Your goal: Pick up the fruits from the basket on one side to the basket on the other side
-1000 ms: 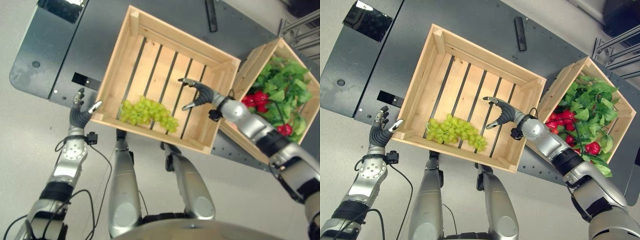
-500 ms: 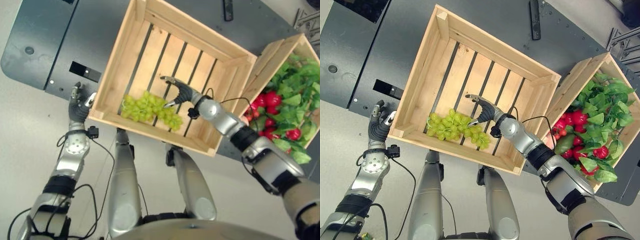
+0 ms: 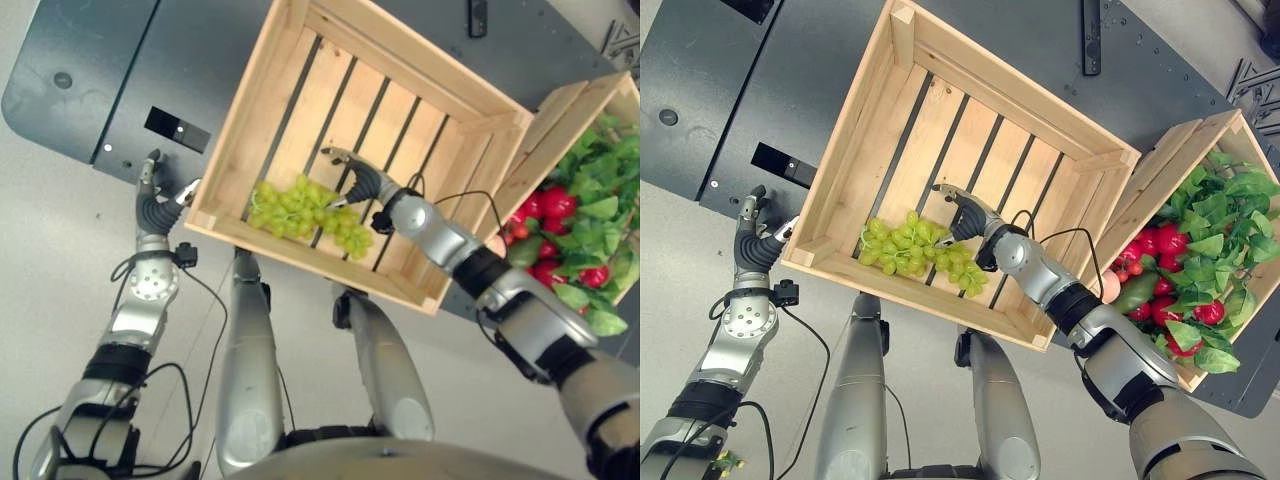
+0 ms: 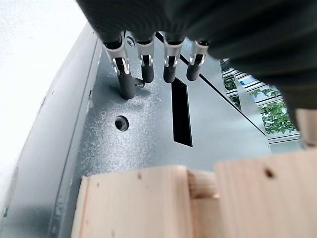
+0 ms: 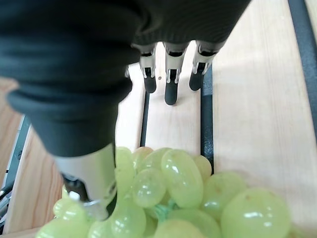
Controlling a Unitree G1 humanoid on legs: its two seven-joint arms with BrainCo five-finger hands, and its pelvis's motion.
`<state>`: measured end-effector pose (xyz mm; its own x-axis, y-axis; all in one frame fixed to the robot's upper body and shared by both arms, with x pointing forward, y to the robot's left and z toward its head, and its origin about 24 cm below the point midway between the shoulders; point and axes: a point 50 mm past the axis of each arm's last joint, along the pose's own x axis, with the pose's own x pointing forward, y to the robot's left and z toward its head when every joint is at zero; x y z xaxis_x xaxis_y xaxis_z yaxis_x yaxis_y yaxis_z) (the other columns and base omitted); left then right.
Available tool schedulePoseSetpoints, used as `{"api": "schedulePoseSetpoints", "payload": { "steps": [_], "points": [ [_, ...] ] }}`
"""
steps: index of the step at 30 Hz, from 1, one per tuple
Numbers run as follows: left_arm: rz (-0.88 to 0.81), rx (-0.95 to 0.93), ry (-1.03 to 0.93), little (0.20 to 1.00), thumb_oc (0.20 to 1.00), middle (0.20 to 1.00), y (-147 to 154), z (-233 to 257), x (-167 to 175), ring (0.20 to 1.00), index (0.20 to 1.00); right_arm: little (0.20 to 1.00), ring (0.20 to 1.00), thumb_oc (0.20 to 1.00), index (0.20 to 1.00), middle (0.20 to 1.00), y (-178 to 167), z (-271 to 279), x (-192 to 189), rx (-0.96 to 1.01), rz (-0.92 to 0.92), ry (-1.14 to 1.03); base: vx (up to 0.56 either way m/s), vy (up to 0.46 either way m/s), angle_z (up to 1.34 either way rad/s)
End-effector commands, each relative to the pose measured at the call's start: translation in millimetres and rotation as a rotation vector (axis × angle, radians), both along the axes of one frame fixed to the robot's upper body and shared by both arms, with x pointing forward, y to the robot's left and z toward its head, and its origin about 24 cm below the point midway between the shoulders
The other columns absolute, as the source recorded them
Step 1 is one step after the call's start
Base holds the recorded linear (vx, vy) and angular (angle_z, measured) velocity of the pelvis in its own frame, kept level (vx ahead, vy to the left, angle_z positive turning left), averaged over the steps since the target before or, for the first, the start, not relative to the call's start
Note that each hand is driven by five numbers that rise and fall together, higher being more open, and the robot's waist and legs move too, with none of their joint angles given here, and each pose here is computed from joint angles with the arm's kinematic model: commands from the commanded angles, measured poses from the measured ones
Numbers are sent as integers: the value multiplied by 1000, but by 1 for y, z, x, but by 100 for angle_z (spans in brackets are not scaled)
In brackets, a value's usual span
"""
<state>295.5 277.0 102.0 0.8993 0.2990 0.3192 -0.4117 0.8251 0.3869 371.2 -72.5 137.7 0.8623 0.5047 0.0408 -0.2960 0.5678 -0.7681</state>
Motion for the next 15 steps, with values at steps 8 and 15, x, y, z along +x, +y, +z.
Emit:
{"api": "schedulePoseSetpoints", "payload": {
  "steps": [8, 15],
  "points": [
    [9, 55, 21, 1000, 1000, 1000, 1, -2, -2, 1000, 1000, 1000, 1000, 1000, 1000, 1000, 19, -22, -9, -41, 61, 76, -1, -1, 3],
    [22, 55, 31, 1000, 1000, 1000, 2, -4, -2, 1000, 1000, 1000, 1000, 1000, 1000, 1000, 19, -26, -9, -42, 60, 98, 0, 0, 0]
  ]
}}
